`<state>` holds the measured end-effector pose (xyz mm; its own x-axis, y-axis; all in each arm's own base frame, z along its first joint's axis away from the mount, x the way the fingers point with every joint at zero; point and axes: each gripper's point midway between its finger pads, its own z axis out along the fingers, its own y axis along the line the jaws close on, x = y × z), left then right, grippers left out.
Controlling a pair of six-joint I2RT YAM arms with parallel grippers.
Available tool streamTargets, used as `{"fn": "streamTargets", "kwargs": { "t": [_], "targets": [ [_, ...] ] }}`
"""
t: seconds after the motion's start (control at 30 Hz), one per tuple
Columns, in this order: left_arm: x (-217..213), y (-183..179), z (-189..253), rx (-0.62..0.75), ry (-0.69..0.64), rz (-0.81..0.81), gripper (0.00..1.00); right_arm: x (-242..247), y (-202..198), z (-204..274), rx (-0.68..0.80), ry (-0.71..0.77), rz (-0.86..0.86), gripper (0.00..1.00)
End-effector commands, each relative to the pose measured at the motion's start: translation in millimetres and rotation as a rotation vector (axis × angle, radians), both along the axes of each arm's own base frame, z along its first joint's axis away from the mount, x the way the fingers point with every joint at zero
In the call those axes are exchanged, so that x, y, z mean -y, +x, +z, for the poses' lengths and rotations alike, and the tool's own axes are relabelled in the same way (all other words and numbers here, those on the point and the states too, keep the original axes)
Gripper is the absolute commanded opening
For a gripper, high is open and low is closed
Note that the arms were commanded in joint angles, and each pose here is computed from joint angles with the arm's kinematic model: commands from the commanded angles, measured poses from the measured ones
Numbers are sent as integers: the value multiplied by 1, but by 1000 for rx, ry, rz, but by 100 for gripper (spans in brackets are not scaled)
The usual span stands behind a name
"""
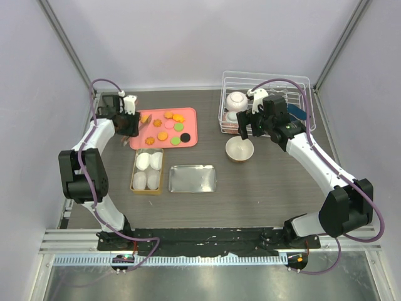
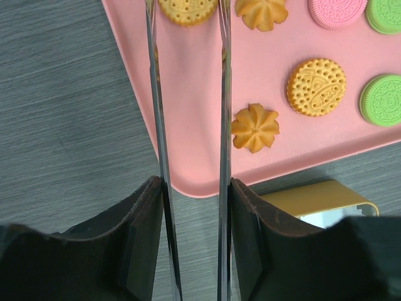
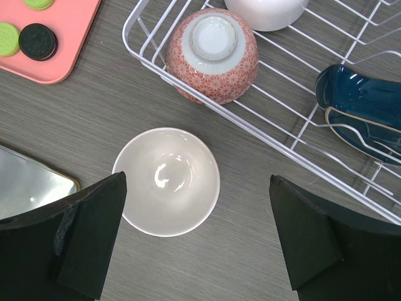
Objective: Pack the cookies
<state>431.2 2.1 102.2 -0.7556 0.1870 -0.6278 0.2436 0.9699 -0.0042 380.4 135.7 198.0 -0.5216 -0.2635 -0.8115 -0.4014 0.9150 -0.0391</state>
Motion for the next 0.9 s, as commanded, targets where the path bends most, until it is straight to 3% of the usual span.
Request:
{"fn": "streamTargets", "kwargs": {
  "t": [0.0,0.23,0.57,0.87],
  "targets": [
    [-1,6,14,53,16,-13,48,-5,6,25,66,19,15,100],
    [1,1,30,91,5,-12,37,-5,6,23,62,19,16,100],
    [8,-17,80,210,-13,-19,30,-5,6,23,62,20,15,100],
    [15,-83,93,185,-12,-68,31,-5,6,23,62,20,15,100]
  ]
}}
